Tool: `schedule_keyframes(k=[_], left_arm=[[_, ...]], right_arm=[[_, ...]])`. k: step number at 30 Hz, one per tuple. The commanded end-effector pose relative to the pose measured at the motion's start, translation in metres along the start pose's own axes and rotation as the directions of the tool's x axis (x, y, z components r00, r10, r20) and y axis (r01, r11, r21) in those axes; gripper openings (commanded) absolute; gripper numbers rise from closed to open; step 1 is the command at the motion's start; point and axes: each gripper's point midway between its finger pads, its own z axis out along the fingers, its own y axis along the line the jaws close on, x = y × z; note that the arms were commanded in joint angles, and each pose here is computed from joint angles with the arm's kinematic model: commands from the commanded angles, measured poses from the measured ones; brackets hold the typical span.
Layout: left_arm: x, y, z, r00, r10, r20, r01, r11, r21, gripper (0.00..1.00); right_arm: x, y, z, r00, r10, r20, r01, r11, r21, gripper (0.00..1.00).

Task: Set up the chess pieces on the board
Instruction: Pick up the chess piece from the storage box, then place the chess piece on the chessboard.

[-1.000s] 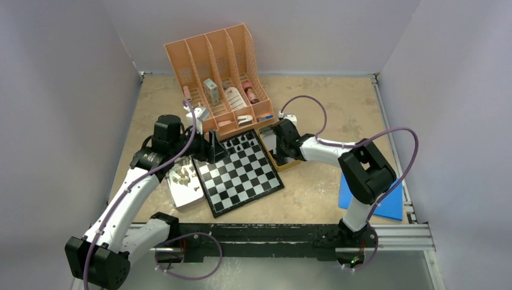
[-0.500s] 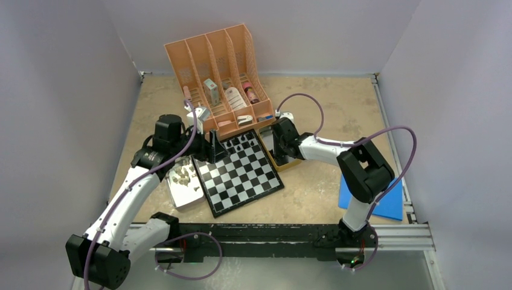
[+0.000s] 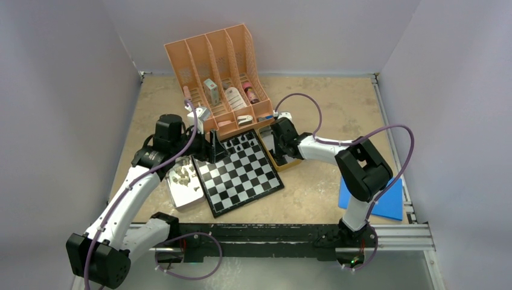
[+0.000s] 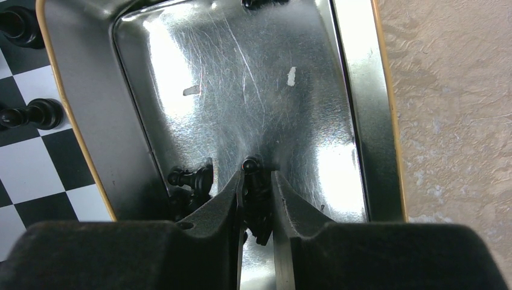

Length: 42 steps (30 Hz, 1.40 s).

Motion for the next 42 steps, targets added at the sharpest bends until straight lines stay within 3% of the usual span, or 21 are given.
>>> schedule_keyframes(k=[1,7,15,20,27,32,36,42], left_arm=[[-0.005,-0.003,0.002,0.999,0.031,0.017,-0.032,0.999,0.023,0.7],[-0.005,0.0,0.004,1.0,0.012,0.022,-0.012,1.0,0.005,0.69],[-0.017,-0.005,0.012,0.993,-0.118,0.016,0.117,0.993,0.026,0.62],[-0.031,-0.013,0.011,0.986,-0.166,0.009,0.166,0.986,0.033,0.59],[-0.039,-0.036,0.016,0.969,-0.243,-0.046,0.248,0.956,0.158,0.52],[-0.048,-0.05,0.02,0.956,-0.273,-0.106,0.291,0.928,0.233,0.45],[-0.064,-0.059,0.015,0.961,-0.261,-0.096,0.277,0.925,0.259,0.45],[-0.068,-0.074,0.007,0.965,-0.238,-0.108,0.26,0.908,0.328,0.44]], right_arm=[[-0.006,-0.002,-0.005,1.0,-0.002,0.018,0.002,1.0,0.003,0.18],[-0.009,-0.004,-0.01,1.0,0.01,0.025,-0.01,1.0,0.01,0.15],[-0.025,-0.009,-0.03,0.994,0.033,0.109,-0.034,0.999,0.008,0.12],[-0.047,0.005,-0.047,0.977,0.065,0.205,-0.051,0.996,-0.071,0.12],[-0.075,0.041,-0.099,0.921,0.086,0.38,0.011,0.969,-0.247,0.11],[-0.087,0.073,-0.149,0.841,0.07,0.537,0.148,0.924,-0.352,0.11],[-0.086,0.109,-0.211,0.72,0.081,0.689,0.308,0.852,-0.423,0.14],[-0.08,0.126,-0.265,0.599,0.118,0.792,0.43,0.787,-0.443,0.12]])
